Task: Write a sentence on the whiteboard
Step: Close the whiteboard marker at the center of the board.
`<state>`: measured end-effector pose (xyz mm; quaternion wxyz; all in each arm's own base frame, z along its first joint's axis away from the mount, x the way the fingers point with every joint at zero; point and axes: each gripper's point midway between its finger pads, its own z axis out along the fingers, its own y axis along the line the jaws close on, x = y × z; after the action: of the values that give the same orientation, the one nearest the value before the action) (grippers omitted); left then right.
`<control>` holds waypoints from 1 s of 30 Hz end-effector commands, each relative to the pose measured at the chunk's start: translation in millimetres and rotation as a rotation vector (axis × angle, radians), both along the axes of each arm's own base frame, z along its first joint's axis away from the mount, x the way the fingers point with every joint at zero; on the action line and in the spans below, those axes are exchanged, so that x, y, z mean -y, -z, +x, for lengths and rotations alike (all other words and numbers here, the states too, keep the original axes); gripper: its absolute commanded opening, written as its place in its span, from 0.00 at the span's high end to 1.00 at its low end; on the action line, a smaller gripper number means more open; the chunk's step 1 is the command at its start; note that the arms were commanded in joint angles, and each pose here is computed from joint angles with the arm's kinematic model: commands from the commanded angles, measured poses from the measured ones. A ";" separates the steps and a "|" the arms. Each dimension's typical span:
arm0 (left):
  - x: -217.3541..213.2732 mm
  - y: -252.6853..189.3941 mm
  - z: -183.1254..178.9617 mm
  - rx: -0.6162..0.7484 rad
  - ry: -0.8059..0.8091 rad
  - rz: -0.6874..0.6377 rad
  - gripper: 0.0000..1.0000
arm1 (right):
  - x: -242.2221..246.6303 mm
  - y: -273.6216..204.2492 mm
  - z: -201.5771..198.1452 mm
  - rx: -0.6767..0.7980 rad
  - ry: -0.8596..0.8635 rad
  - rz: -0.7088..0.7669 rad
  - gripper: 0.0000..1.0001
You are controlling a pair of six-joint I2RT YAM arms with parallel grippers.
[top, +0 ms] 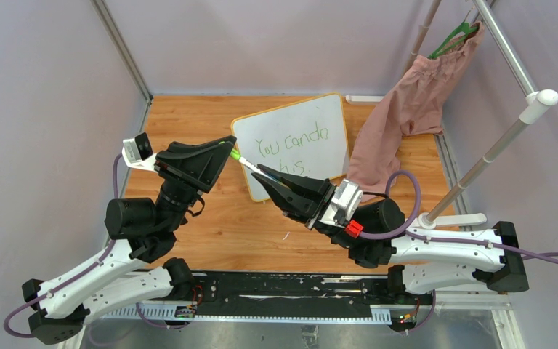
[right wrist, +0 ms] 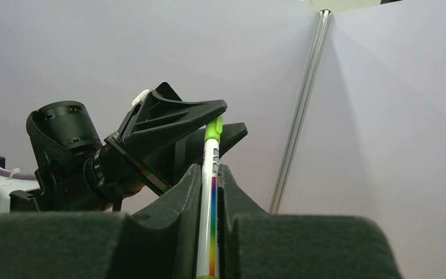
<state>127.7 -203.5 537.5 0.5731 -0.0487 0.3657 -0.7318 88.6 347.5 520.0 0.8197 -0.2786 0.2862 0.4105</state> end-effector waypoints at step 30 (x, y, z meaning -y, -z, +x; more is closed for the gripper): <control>16.8 -2.6 -10.3 0.020 0.092 0.041 1.00 | -2.0 -10.1 5.5 -0.017 0.037 0.006 1.00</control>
<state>124.0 -206.3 542.9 0.5653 -0.0401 0.3619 -0.7402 92.3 348.0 521.6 0.8206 -0.2737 0.2946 0.4061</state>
